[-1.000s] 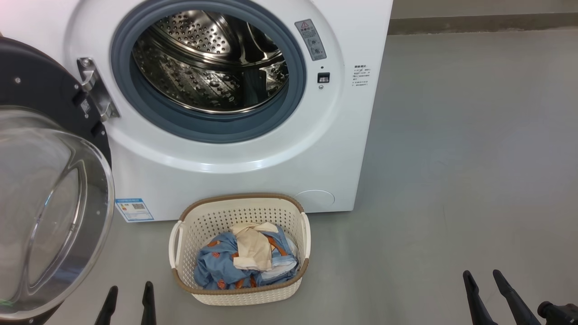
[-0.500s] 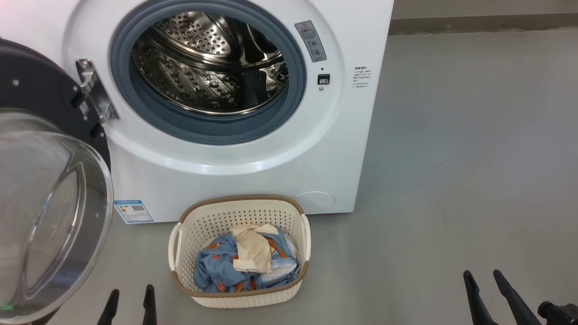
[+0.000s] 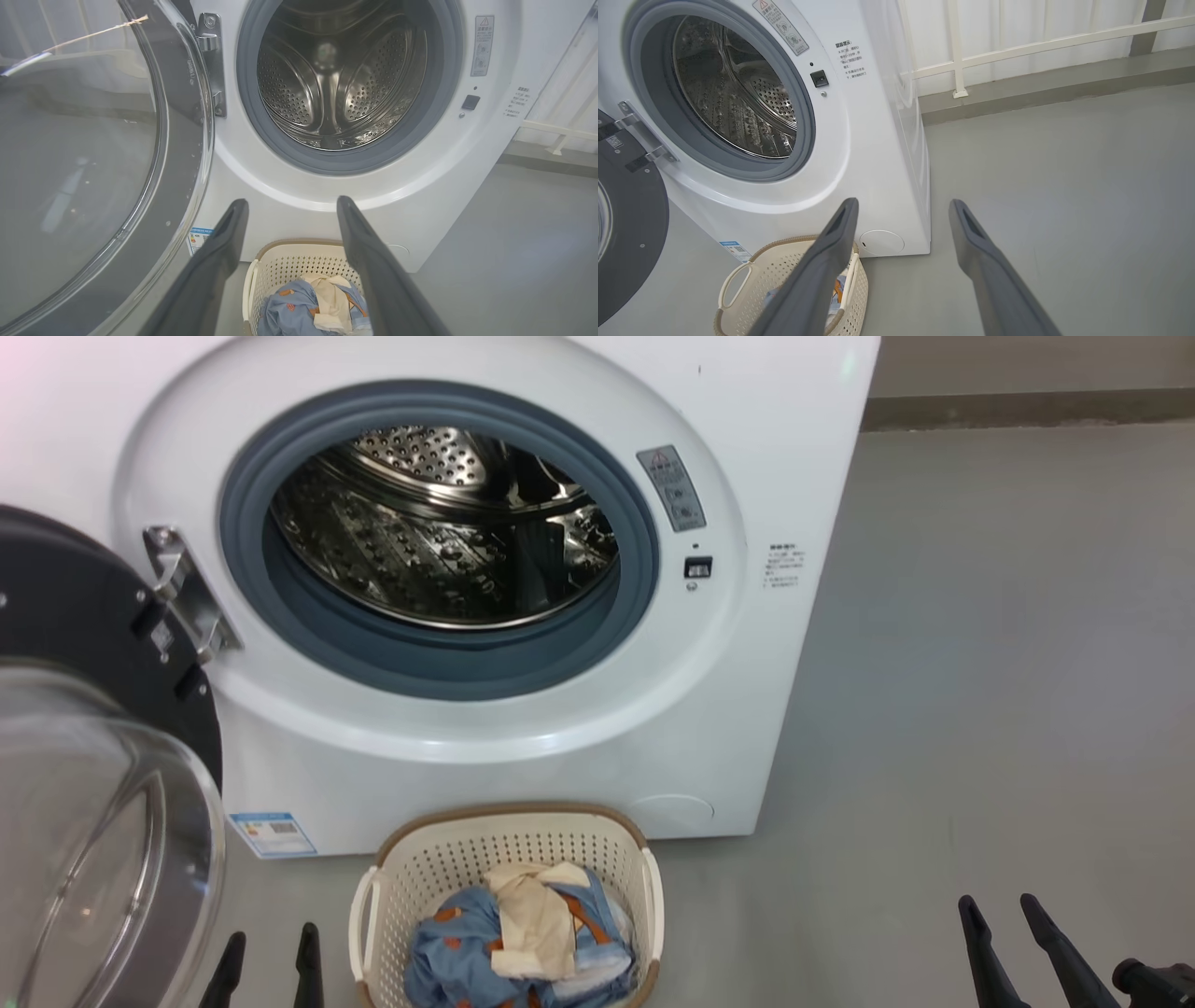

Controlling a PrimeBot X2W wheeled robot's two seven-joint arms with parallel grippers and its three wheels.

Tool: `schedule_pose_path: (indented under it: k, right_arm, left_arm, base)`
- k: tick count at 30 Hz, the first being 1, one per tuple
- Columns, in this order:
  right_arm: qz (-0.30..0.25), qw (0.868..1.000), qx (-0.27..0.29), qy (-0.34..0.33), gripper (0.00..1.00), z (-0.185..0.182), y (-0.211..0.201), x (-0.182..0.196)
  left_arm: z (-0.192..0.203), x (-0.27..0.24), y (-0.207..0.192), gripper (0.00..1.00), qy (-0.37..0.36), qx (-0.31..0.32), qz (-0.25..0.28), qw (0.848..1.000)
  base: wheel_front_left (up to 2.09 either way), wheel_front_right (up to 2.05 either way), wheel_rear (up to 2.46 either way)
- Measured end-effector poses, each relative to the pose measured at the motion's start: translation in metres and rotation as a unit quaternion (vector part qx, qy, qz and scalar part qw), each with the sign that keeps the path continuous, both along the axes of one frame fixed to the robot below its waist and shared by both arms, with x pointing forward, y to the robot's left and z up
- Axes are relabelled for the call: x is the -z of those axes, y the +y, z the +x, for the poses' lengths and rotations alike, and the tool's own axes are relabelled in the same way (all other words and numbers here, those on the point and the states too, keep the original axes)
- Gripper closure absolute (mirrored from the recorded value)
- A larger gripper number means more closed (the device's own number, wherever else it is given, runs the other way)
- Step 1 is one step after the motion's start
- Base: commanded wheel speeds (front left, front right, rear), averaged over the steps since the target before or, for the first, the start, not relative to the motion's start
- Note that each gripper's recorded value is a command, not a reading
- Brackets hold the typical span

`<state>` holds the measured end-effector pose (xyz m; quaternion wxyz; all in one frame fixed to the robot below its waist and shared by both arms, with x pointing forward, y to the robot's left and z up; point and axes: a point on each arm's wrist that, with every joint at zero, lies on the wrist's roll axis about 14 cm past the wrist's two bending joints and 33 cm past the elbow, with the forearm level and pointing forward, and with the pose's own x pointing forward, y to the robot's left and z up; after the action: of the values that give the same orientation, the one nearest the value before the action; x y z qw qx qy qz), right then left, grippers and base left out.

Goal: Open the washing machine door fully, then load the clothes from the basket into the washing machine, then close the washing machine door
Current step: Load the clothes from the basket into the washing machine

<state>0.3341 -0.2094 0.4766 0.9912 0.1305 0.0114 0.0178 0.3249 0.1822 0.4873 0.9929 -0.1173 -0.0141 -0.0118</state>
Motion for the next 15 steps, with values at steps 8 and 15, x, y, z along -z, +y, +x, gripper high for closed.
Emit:
schedule_pose_path:
  k: [8, 15]
  right_arm:
    - [0.000, 1.000, -0.001, 0.000, 0.00, 0.0006, 0.0006, 0.0002]
    - [0.000, 1.000, -0.001, 0.002, 0.00, 0.0010, 0.0007, 0.0014]
  left_arm:
    - [-0.0002, 0.0004, -0.0020, 0.00, 0.001, 0.003, -0.001, 1.000]
    - [0.0001, 0.0018, -0.0053, 0.00, 0.003, 0.007, -0.006, 1.000]
  base:
    - [0.85, -0.85, 0.00]
    - [0.05, -0.05, 0.00]
